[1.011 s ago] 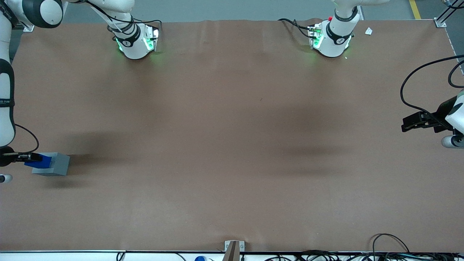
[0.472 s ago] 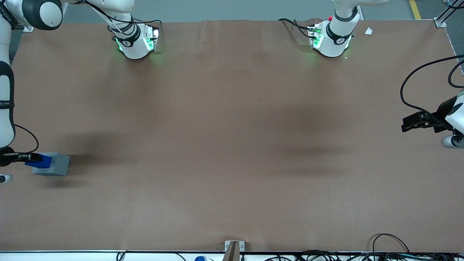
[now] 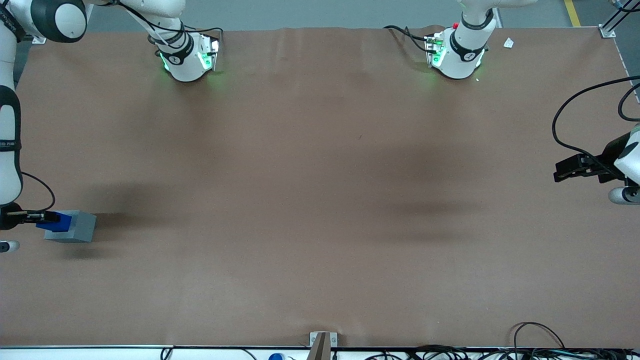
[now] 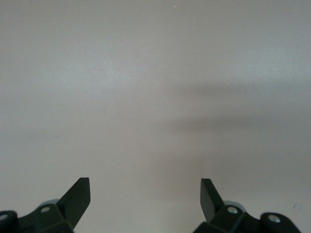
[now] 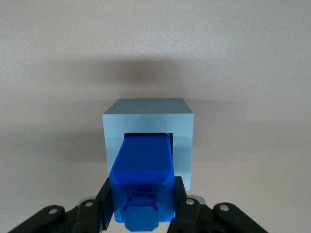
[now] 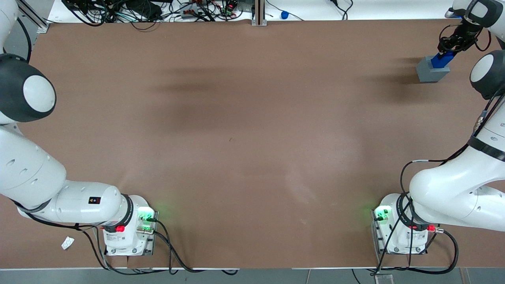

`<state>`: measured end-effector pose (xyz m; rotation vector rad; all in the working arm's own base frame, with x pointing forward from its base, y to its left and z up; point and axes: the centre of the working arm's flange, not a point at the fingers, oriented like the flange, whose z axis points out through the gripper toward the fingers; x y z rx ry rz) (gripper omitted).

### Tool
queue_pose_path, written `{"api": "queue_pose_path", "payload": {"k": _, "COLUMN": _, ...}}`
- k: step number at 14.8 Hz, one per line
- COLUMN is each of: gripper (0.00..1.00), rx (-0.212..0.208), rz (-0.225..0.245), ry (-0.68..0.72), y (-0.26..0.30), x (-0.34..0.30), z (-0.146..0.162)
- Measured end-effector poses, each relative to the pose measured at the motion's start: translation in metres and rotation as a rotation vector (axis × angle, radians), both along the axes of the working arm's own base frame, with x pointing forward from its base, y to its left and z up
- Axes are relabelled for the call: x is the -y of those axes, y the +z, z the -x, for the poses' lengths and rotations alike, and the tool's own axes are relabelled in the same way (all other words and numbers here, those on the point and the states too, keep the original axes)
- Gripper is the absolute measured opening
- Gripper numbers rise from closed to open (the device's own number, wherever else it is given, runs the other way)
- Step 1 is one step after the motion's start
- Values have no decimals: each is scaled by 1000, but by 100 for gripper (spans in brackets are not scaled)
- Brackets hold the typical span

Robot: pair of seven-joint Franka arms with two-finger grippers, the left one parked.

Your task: Insert blue part into gray base with right arm

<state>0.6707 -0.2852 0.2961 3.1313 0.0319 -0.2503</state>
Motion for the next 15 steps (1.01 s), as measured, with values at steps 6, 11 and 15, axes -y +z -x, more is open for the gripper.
{"api": "queue_pose_path", "payload": {"k": 6, "gripper": 54, "rx": -5, "rz": -1, "ry": -3, "y": -8, "x": 1, "z": 0}}
{"api": "queue_pose_path", "payload": {"k": 11, "gripper": 90, "rx": -8, "rz": -2, "ry": -16, "y": -10, "x": 9, "z": 3}}
{"api": "queue_pose_path", "payload": {"k": 15, "gripper": 100, "rx": 9, "rz": -7, "ry": -3, "y": 1, "x": 1, "z": -4}}
